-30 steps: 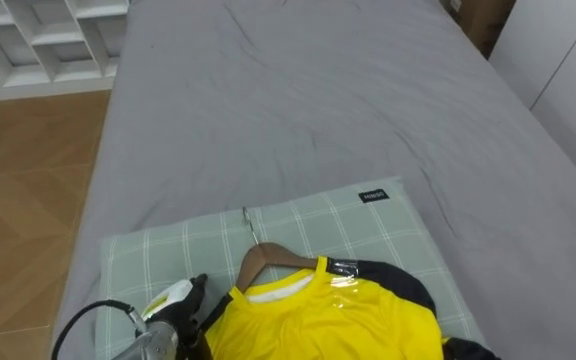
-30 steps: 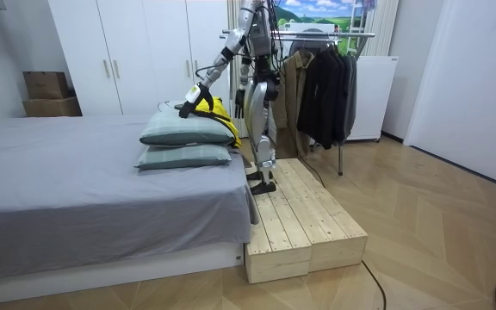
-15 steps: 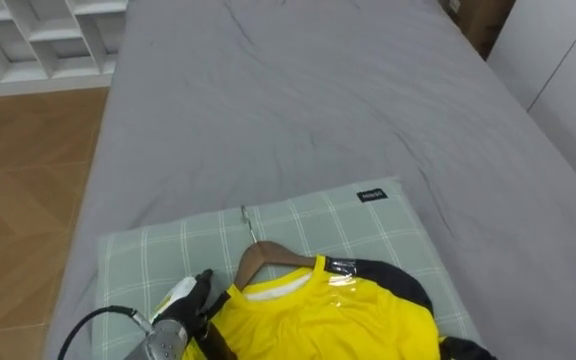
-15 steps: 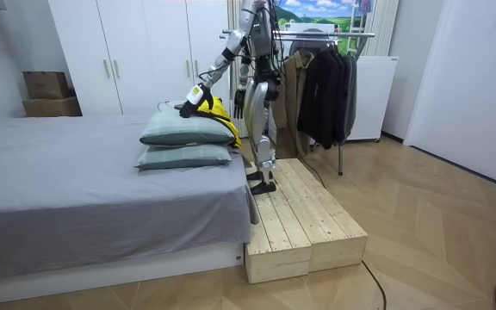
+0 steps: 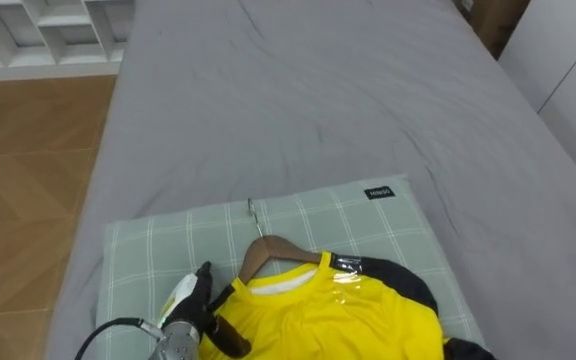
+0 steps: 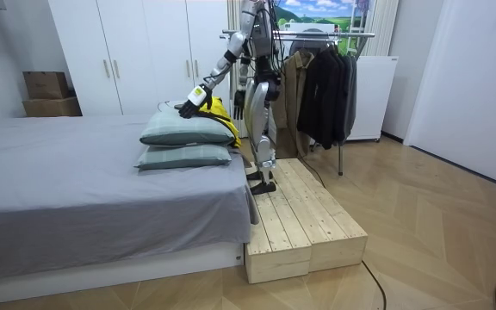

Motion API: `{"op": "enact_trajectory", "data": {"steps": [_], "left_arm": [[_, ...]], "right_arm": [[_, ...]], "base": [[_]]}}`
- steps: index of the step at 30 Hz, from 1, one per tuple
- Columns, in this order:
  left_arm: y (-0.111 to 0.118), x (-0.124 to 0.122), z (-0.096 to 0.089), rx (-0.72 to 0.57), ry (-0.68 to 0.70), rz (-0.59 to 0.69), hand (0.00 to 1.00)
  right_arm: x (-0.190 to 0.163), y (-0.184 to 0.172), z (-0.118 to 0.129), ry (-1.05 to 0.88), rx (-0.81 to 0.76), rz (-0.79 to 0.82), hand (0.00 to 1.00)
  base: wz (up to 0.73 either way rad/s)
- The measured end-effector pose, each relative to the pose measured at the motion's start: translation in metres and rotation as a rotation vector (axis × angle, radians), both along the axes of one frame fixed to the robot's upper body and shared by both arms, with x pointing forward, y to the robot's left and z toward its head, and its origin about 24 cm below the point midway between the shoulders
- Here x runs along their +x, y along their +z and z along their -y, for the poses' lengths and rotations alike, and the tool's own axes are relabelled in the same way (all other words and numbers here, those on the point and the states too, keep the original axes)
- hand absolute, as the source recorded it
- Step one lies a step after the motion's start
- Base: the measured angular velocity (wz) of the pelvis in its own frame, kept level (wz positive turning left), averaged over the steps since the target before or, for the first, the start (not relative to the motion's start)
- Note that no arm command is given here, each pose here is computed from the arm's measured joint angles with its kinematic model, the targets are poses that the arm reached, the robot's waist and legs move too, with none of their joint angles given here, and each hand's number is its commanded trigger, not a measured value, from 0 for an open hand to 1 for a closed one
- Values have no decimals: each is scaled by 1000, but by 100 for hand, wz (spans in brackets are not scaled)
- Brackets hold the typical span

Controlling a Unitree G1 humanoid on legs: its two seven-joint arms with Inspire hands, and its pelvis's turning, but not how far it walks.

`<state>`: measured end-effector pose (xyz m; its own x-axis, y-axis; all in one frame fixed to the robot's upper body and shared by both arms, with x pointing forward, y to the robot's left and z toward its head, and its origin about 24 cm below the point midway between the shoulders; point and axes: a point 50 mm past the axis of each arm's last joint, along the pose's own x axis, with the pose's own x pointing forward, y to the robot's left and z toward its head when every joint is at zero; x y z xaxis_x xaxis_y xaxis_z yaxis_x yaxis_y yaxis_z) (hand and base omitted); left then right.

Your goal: Hang clothes

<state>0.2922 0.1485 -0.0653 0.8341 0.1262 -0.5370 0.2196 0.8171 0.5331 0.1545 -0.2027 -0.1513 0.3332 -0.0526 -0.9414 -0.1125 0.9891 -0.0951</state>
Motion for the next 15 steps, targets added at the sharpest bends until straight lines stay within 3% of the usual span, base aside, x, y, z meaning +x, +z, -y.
{"op": "enact_trajectory", "data": {"steps": [15], "left_arm": [[-4,-4,-2,28,15,-8,0]], "right_arm": [[-1,-1,-4,0,10,-11,0]], "base": [[0]]}}
